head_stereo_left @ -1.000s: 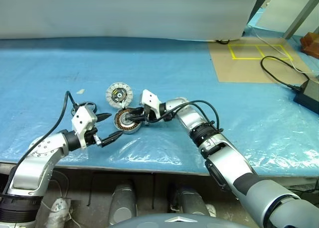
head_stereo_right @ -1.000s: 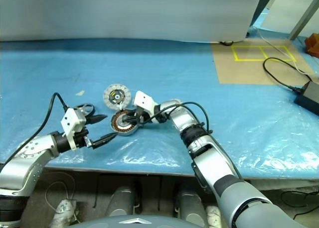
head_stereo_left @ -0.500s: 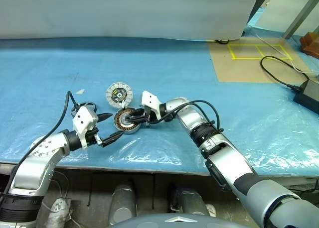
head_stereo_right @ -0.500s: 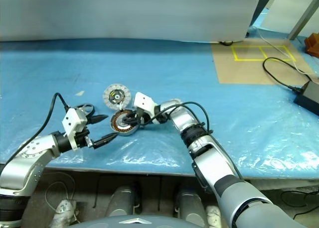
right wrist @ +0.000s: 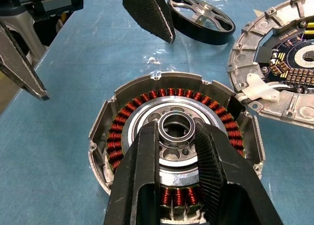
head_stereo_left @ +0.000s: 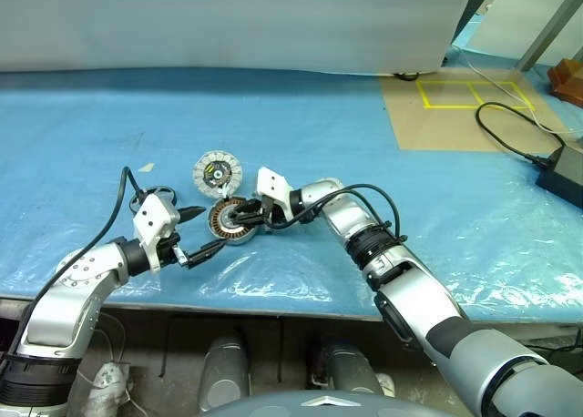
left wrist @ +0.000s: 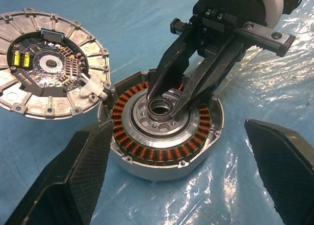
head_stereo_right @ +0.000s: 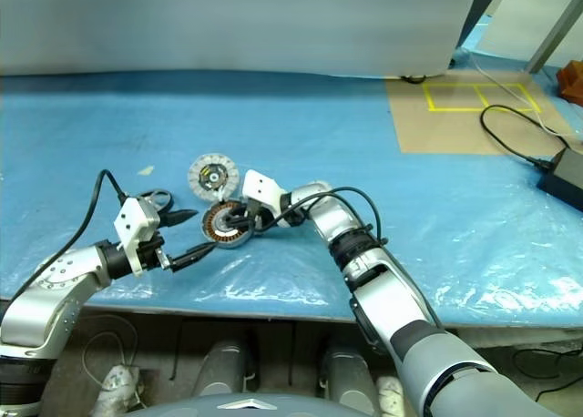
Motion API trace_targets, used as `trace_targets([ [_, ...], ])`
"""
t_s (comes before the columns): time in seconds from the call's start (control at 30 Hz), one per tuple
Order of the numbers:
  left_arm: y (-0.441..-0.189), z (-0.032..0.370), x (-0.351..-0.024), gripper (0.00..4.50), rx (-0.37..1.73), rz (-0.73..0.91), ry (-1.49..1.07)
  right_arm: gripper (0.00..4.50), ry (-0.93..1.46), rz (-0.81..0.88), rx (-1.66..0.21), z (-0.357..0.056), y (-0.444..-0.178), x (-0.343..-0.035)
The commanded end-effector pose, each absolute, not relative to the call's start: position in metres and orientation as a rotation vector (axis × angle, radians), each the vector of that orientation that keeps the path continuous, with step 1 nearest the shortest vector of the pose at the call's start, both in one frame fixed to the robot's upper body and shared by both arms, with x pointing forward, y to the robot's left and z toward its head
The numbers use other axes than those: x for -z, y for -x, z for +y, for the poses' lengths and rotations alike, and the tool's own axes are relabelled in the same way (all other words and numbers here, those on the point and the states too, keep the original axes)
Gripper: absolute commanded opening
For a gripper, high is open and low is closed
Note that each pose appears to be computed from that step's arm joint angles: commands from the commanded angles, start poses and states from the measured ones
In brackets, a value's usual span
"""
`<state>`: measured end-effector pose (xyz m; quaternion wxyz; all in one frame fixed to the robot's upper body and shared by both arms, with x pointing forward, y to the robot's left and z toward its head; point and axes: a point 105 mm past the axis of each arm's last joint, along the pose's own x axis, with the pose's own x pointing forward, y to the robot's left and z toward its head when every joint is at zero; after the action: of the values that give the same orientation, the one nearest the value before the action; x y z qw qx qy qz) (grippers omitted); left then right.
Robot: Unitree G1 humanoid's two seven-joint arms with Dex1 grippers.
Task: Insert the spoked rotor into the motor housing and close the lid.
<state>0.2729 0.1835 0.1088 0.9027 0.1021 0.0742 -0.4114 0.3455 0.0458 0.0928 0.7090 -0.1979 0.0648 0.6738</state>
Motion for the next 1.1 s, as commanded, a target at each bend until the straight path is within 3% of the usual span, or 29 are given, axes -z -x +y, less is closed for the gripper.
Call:
trace_targets([
  [0.03, -0.273, 0.178, -0.118, 4.5, 0.867, 0.106, -0.227, 0.67, 0.453, 0.092, -1.506, 0.05, -0.345, -0.102],
  [0.63, -0.274, 0.176, -0.118, 4.5, 0.869, 0.104, -0.226, 0.67, 0.483, 0.077, -1.504, 0.049, -0.344, -0.1],
  [0.8, -0.275, 0.177, -0.118, 4.5, 0.87, 0.104, -0.225, 2.32, 0.473, 0.087, -1.496, 0.048, -0.345, -0.099],
  [1.1, -0.275, 0.176, -0.118, 4.5, 0.869, 0.104, -0.219, 2.32, 0.385, 0.045, -1.491, 0.045, -0.351, -0.126],
])
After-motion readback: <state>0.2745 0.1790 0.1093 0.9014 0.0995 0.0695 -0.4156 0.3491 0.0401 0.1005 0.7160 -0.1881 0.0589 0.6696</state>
